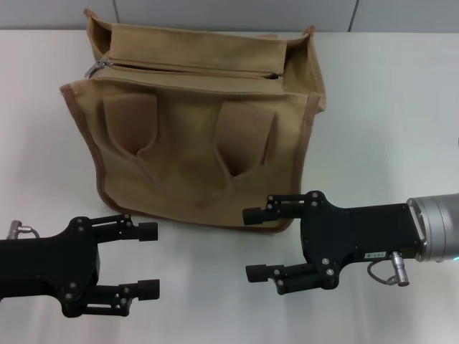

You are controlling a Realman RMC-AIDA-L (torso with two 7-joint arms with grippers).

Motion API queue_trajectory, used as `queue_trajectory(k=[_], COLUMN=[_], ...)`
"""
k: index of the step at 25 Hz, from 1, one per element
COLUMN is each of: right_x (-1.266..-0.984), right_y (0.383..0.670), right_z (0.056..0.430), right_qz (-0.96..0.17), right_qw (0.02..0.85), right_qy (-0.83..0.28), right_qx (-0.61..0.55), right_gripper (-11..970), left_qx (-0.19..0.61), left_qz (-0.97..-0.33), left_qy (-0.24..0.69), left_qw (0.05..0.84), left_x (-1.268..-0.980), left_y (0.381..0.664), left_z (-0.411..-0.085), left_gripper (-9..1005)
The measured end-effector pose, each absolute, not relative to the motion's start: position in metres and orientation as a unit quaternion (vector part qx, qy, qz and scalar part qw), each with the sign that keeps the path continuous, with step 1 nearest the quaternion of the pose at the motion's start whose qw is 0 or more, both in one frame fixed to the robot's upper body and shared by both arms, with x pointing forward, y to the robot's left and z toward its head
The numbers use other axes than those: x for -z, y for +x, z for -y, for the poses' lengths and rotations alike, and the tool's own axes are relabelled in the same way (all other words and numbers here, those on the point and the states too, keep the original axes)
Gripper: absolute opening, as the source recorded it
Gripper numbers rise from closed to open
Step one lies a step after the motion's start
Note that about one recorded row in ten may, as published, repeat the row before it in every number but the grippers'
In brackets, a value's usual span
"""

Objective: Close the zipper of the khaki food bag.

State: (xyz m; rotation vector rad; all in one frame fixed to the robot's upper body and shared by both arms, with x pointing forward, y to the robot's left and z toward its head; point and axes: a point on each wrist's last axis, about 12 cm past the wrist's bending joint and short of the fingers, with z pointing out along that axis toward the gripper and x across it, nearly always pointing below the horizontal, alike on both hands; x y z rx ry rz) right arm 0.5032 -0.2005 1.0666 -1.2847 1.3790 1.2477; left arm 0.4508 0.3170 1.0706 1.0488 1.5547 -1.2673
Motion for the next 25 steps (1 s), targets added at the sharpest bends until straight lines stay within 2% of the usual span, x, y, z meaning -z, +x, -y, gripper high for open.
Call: queue_trajectory(k=[17, 21, 25], right_x=[-1.066, -1.065, -1.064], right_y=[0.502, 0.502, 0.502], right_z=[0.200, 0.200, 0.201], right_qz=[-0.553, -0.556, -0.557], right_qw=[0.424, 0.424, 0.425], right_qy=[-0.512, -0.509, -0.507], right_qx=[-0.503, -0.502, -0.501], right_gripper=[745, 745, 745], left_qx=[0.506, 0.493, 0.453], left_qz=[-0.614, -0.602, -0.579], left_qy=[0.419, 0.399, 0.349], left_qw=[0.438, 0.485, 0.581], left_x=[-1.071, -1.076, -1.085], left_y=[0.450, 0.455, 0.460], left_z=[-0.317, -0.318, -0.327], left_gripper=[802, 801, 800])
